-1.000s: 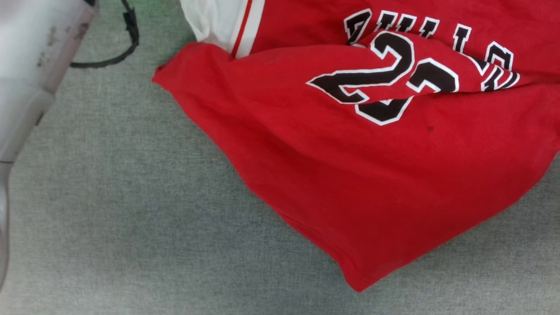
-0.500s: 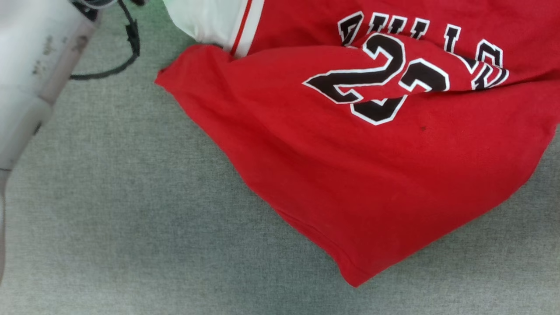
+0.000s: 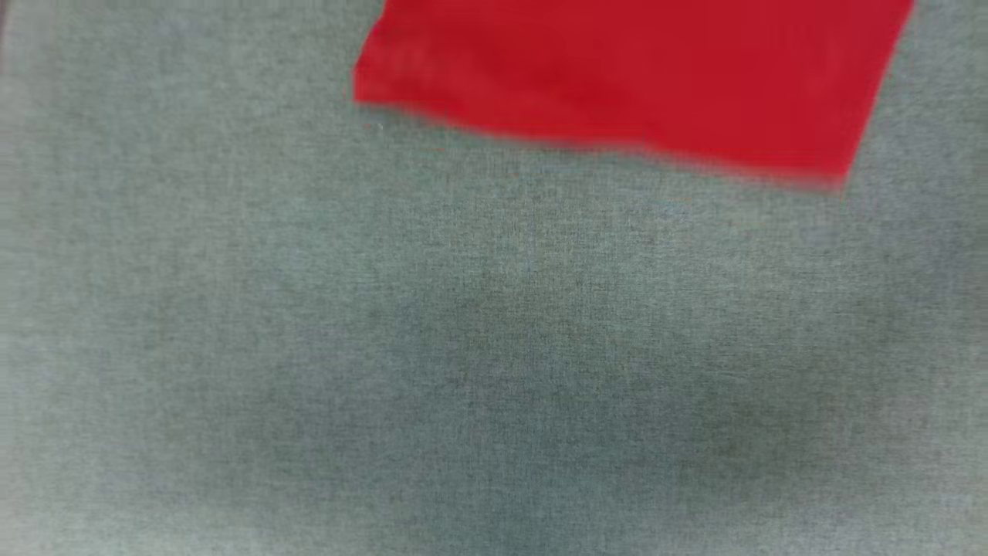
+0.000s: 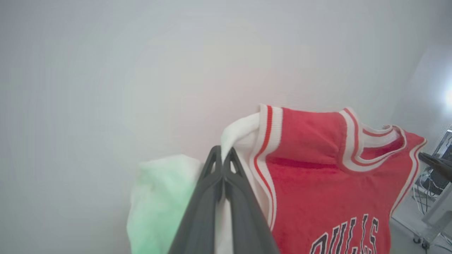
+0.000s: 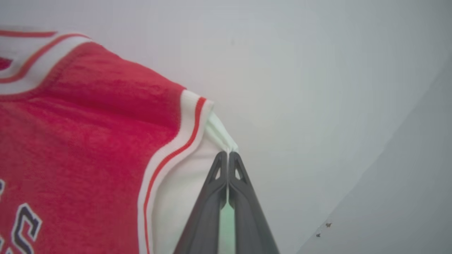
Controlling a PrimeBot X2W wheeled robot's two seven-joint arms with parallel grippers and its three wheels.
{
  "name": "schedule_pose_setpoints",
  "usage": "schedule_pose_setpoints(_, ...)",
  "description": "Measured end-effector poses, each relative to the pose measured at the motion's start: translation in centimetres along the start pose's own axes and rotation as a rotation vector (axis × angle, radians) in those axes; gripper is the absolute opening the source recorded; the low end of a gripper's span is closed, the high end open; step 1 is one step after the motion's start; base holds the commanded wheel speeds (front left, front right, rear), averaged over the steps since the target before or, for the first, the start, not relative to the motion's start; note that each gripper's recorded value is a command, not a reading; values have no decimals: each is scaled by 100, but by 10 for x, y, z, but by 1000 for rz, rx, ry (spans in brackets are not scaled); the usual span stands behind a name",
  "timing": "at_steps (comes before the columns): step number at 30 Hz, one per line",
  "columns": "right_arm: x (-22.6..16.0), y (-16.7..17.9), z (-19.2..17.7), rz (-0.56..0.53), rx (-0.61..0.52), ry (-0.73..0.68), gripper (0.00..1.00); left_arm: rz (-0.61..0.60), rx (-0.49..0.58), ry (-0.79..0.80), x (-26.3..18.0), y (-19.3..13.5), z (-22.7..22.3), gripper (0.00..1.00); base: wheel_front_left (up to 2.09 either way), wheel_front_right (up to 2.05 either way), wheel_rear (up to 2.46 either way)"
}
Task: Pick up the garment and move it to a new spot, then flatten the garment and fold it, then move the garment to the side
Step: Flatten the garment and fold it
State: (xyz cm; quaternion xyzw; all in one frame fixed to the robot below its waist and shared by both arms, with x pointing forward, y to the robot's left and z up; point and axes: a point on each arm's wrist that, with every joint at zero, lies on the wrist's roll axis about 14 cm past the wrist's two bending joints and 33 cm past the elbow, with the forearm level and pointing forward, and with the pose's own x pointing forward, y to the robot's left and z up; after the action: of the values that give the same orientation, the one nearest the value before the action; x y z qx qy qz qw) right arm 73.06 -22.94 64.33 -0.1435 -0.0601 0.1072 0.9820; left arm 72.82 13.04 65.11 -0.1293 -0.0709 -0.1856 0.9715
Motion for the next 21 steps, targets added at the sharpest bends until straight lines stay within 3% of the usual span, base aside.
schedule_pose_setpoints(4,-1,-24,77,-91,-2,-184,0,-17,-21,-204,1,-20,75,0,0,0,0)
schedule_pose_setpoints(10,-13,-23,108,-97,-48,-211,0,-41,-20,-250,-15,-34,104,0,0,0,0)
schedule_pose_setpoints(14,-24,-4,79,-36,-65,-142,0,-65,-40,-156,-33,-35,72,0,0,0,0)
schedule_pose_setpoints(21,-71,26,-1,97,-38,20,0,-134,-146,99,-98,-43,-26,0,0,0,0)
